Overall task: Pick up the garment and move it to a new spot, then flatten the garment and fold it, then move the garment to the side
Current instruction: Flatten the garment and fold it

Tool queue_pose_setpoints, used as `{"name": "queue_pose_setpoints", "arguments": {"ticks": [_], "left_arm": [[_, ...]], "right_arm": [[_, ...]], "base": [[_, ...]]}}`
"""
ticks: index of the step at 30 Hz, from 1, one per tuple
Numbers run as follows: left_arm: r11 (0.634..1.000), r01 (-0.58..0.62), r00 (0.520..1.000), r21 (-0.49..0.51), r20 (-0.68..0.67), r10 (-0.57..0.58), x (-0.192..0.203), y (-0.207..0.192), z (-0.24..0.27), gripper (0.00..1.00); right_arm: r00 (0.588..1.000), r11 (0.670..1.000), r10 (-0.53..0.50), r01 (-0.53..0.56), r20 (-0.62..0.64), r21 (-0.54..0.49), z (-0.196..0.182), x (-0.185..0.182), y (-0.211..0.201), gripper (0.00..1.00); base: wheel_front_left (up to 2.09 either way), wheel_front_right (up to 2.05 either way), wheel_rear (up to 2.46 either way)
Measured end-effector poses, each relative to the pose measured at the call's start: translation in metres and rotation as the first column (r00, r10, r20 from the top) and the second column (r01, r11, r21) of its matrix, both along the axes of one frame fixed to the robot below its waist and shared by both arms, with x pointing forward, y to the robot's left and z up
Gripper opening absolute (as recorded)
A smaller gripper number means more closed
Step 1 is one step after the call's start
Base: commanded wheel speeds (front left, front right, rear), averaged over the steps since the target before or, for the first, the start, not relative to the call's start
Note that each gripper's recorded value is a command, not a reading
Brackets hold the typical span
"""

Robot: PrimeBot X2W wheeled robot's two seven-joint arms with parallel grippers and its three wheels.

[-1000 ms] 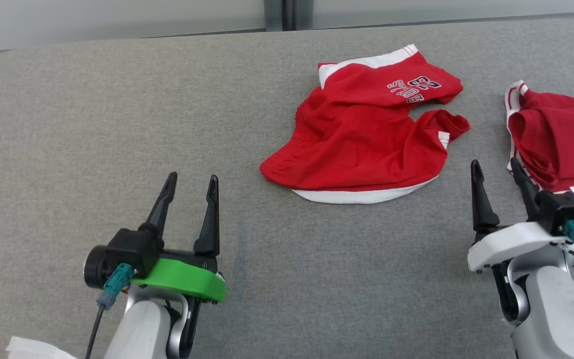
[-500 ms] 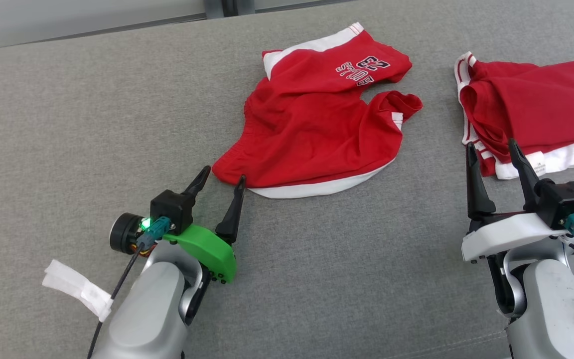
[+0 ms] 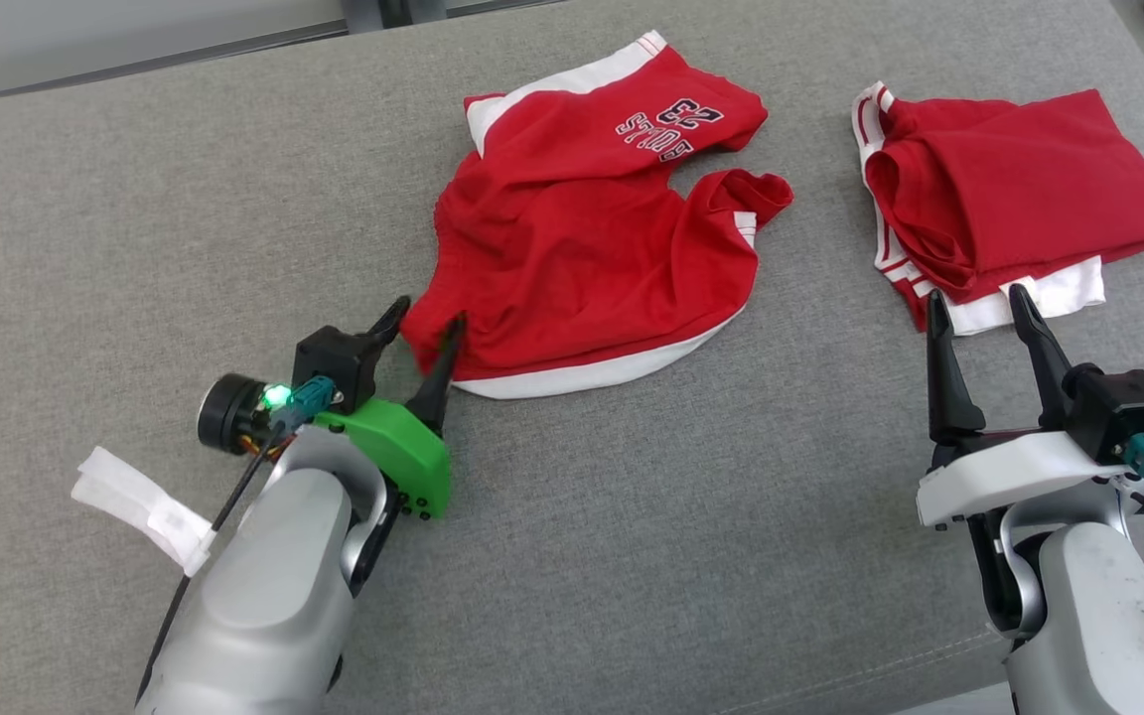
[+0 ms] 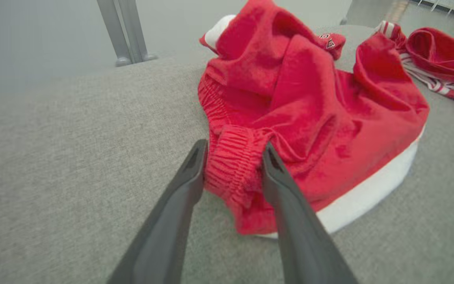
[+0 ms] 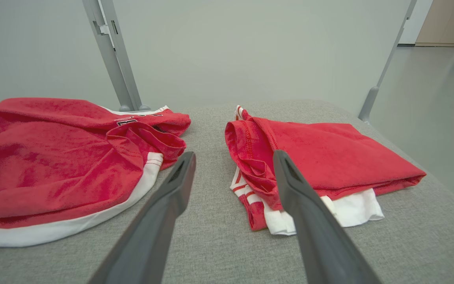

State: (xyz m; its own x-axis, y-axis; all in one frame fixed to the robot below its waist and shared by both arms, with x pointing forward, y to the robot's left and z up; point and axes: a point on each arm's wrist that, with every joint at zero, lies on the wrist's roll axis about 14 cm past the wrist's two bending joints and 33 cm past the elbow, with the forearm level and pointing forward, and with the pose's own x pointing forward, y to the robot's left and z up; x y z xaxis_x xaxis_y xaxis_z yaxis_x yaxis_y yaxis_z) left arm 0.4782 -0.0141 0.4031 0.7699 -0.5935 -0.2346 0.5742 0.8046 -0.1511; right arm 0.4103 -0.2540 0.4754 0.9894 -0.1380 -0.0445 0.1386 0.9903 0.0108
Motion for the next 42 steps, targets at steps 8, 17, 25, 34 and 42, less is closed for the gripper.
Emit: {"name": "queue_pose_setpoints", "arguments": {"ticks": [8, 17, 25, 34, 42], "left_arm": [[0.994, -0.056, 0.991, -0.094, 0.117, 0.067, 0.010, 0.018, 0.044, 0.00], [0.976, -0.190, 0.970, -0.104, 0.133, 0.203, -0.008, 0.071, 0.048, 0.00], [0.958, -0.281, 0.947, -0.065, 0.146, 0.287, -0.026, 0.103, 0.045, 0.00], [0.956, -0.284, 0.952, 0.079, 0.142, 0.271, -0.008, 0.102, 0.023, 0.00], [0.949, -0.196, 0.980, 0.246, 0.089, 0.179, 0.012, 0.087, -0.012, 0.00]], "right_arm": [[0.999, 0.999, 0.034, -0.034, -0.001, 0.013, -0.003, 0.007, 0.013, 1.00], [0.994, 0.994, 0.106, -0.106, -0.023, 0.019, -0.007, 0.015, 0.038, 1.00], [0.982, 0.983, 0.181, -0.179, -0.050, 0.038, -0.014, 0.024, 0.066, 1.00], [0.978, 0.980, 0.198, -0.196, -0.072, 0.039, -0.021, 0.028, 0.071, 1.00], [0.984, 0.988, 0.149, -0.146, -0.094, 0.042, -0.031, 0.022, 0.052, 1.00]], "base": [[0.00, 0.00, 0.00], [0.00, 0.00, 0.00], [0.00, 0.00, 0.00], [0.00, 0.00, 0.00], [0.00, 0.00, 0.00]]}}
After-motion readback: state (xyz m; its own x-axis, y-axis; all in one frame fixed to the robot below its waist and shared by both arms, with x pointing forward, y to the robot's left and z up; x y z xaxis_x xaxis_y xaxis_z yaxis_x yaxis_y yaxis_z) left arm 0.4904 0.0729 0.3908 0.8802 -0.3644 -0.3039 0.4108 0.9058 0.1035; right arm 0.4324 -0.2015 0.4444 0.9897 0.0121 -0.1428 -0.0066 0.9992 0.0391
